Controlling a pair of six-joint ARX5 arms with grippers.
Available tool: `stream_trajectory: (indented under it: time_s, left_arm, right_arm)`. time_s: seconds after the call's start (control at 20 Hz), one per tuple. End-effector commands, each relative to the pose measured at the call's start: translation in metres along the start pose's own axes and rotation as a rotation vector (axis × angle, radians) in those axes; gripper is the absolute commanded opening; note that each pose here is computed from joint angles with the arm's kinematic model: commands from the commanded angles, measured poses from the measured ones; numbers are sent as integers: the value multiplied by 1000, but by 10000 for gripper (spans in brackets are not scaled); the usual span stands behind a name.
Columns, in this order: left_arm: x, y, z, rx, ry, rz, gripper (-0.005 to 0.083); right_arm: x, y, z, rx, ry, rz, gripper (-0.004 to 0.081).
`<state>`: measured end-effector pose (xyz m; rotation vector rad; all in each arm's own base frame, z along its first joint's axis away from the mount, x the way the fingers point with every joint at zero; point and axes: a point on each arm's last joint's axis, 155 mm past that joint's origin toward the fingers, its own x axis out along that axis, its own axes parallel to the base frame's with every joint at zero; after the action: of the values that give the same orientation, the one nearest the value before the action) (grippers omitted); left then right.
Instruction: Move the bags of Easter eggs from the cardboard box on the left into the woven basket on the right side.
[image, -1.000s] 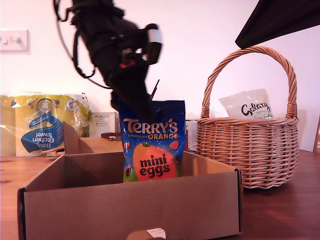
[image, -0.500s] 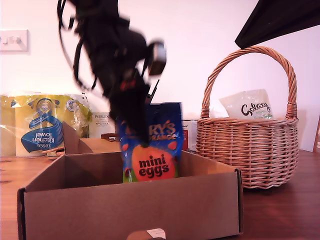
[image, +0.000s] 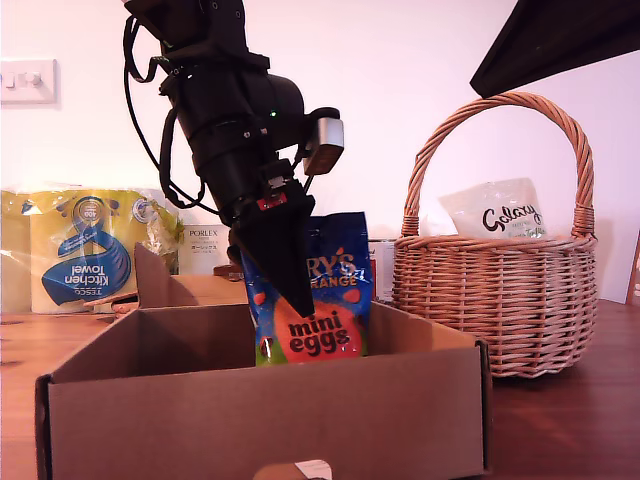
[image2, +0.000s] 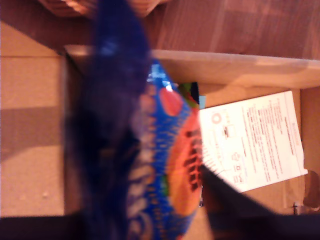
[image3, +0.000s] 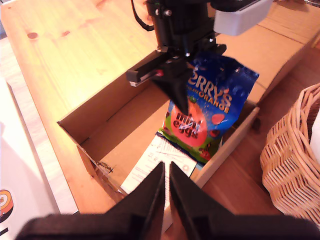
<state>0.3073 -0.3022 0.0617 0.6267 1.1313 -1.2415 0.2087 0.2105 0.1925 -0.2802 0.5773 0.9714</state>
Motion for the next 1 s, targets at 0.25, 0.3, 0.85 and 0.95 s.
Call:
stream_trajectory:
  time_s: [0.25,0.3,0.85,0.95]
  left_arm:
    - [9,-7,-15,-21,51,-29,-24]
    - [4,-8,-14,-14,47,-28,-24]
    - [-102,-40,49,103,-299,5,-24]
    - [-117,-42,68,142,-388,24,-24]
  right_arm:
    - [-1,0,3,-4,-10,4,-12]
    - [-1,0,3,-4,-9,4,-12]
    - [-14,6,-1,-2,-7,-1,-12]
    - [-28,10,-2,-2,-14,-8,-12]
